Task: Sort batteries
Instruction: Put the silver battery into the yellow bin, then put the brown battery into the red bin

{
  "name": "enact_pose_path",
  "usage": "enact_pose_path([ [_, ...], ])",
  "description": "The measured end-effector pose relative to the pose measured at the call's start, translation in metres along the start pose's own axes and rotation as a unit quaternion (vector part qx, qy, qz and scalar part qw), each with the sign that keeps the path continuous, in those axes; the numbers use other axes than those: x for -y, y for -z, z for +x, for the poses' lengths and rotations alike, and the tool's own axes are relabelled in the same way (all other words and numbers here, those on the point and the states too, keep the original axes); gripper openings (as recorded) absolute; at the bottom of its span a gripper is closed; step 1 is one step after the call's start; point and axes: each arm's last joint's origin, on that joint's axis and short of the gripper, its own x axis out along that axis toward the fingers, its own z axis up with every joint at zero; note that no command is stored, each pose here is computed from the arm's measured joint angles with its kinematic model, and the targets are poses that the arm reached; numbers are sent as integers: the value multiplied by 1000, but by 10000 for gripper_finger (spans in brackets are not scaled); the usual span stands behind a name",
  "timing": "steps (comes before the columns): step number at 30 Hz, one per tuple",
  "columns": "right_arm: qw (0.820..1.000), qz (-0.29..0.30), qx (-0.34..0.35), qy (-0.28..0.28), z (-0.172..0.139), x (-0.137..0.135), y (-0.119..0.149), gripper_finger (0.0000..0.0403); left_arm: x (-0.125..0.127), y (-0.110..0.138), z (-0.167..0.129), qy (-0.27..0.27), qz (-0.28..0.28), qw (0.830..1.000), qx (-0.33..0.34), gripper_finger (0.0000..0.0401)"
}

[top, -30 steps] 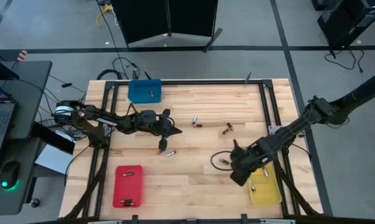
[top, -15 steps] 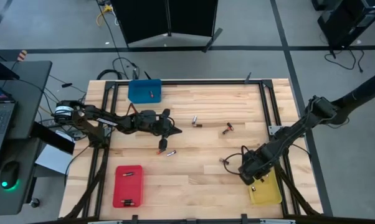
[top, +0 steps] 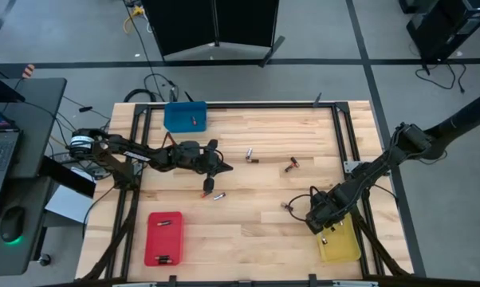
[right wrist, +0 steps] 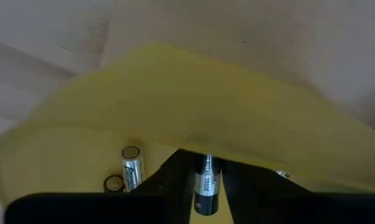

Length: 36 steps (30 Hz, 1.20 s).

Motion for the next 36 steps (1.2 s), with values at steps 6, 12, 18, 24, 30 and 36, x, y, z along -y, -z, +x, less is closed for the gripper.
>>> enact_pose_path([
  [6, 1000, 3, 2, 10, 0, 2, -1, 124, 0, 0, 0, -1, -3, 1000, 0, 12],
  [12, 1000, -15, -15, 7, -7, -3, 4, 123, 0, 0, 0, -2, -3, 1000, 0, 12],
  [18, 998, -45, 28, 45, -46, -12, 18, 123, 0, 0, 0, -2, -3, 1000, 0, 12],
  [24, 985, -86, 149, 27, -93, -25, 23, 121, 0, 0, 0, -2, -3, 1000, 2, 12],
  [30, 959, -79, 272, 8, -118, -34, -11, 109, 0, 0, 0, -2, -3, 1000, 2, 12],
  [36, 952, -80, 294, 15, -127, -31, -69, 101, 0, 0, 0, -2, -3, 1000, 1, 12],
])
